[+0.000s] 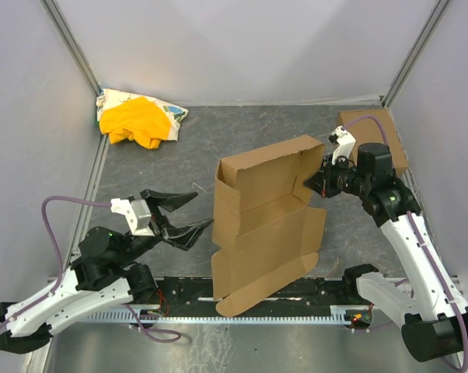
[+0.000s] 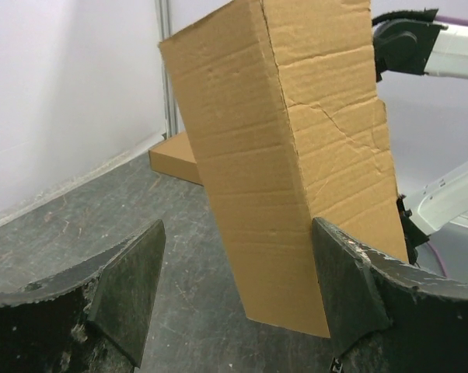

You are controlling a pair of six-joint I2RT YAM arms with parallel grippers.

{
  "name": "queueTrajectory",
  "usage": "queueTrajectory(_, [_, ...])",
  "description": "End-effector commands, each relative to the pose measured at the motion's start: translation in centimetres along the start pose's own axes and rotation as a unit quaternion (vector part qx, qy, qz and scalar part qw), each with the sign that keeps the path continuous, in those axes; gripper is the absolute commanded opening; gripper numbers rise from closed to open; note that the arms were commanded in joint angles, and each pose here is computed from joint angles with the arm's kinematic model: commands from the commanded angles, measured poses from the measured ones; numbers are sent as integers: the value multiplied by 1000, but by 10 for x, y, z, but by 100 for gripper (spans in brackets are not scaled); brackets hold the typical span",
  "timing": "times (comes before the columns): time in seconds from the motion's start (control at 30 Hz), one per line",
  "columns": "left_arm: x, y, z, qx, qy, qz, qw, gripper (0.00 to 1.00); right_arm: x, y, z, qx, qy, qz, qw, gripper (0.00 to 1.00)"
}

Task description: Fold the paper box

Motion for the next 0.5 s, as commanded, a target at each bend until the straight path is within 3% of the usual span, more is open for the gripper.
queueTrajectory(0.0, [-6, -13, 8, -16, 6, -16, 1000, 82, 4, 5, 11, -29, 18, 4, 999, 2])
queueTrajectory(0.47, [-2, -38, 10, 11, 24, -2, 1000, 77, -18, 5, 7, -36, 18, -54, 998, 2])
Point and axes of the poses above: each gripper's point midway between its finger pads, its own y axis back along the fingers, its own x axis along the line the jaws close on, z = x × y, the point moved 1 cm from there along y, back along the fingers, and after that the axes turned 13 degrees about -y, right-handed, at the moved point
